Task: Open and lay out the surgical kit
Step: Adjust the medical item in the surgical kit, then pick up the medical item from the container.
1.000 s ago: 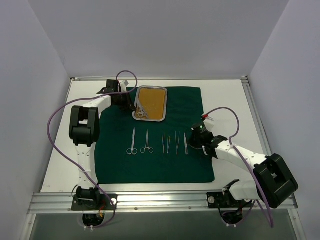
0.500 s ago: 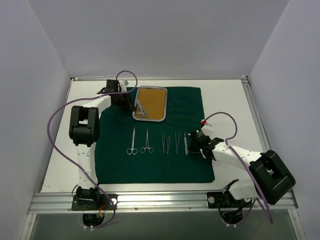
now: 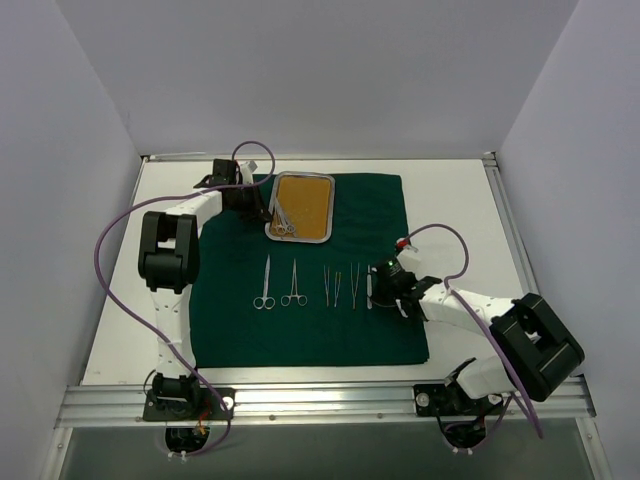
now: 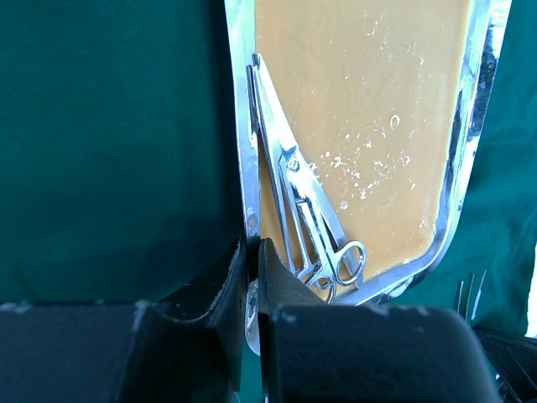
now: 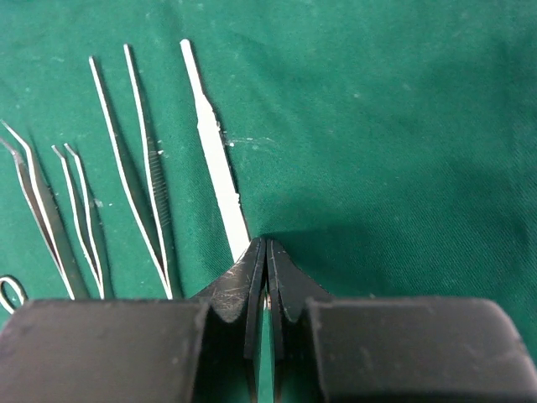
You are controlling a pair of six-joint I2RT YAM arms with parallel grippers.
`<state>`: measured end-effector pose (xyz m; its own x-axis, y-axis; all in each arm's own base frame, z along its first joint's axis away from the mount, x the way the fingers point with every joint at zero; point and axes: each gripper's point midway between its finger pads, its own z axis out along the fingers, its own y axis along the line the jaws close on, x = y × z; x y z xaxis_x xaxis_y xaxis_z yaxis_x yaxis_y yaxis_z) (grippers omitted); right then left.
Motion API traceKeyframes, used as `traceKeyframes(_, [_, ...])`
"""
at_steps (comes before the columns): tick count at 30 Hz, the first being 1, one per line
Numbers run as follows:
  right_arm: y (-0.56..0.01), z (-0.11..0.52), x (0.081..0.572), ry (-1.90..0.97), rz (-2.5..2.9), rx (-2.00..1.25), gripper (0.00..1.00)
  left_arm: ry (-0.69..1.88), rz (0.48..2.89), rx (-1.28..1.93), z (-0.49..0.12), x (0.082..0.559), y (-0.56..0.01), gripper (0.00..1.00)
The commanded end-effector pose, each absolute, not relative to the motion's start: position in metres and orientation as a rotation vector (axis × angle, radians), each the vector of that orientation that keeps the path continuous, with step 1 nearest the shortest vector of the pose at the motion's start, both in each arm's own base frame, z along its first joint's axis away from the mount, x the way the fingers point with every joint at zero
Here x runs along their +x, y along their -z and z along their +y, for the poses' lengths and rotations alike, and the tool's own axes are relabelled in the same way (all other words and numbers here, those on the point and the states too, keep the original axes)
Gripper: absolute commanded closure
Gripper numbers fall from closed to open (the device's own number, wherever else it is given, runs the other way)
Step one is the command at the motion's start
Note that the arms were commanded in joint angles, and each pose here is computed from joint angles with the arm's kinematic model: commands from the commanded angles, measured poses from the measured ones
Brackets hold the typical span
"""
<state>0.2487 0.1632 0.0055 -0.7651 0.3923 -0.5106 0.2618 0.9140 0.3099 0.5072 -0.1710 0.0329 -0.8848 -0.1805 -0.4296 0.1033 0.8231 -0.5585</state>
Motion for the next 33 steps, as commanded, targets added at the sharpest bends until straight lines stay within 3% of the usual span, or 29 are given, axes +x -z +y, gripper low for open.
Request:
traceKeyframes(1, [0.001,0.165,0.240,-0.269,2.525,0.459,1.00,0.813,2.428,-0.024,-0.170,0.528,-0.061,0.98])
traceKeyframes(10, [-0.007,0.151,0.240,-0.173,2.517,0.457,1.00,0.814,2.430,-0.027,-0.170,0.528,-0.060,0.98])
traceKeyframes(20, [-0.091,0.143,0.286,-0.033,2.349,0.328,1.00,0.819,2.425,-0.016,-0.170,0.528,-0.063,0.98])
traceKeyframes(23, [-0.117,0.176,0.316,-0.149,2.295,0.185,0.98,0.819,2.425,-0.020,-0.169,0.527,-0.065,0.98])
traceKeyframes(30, [-0.160,0.290,0.406,-0.455,2.146,-0.136,0.75,0.856,2.428,-0.044,-0.174,0.524,-0.065,0.98])
traceKeyframes(31, [-0.138,0.304,0.418,-0.454,2.172,-0.165,0.74,0.856,2.428,-0.044,-0.174,0.524,-0.065,0.98])
traceKeyframes(33, [-0.157,0.334,0.443,-0.513,2.114,-0.208,0.73,0.853,2.431,-0.046,-0.173,0.524,-0.063,0.98])
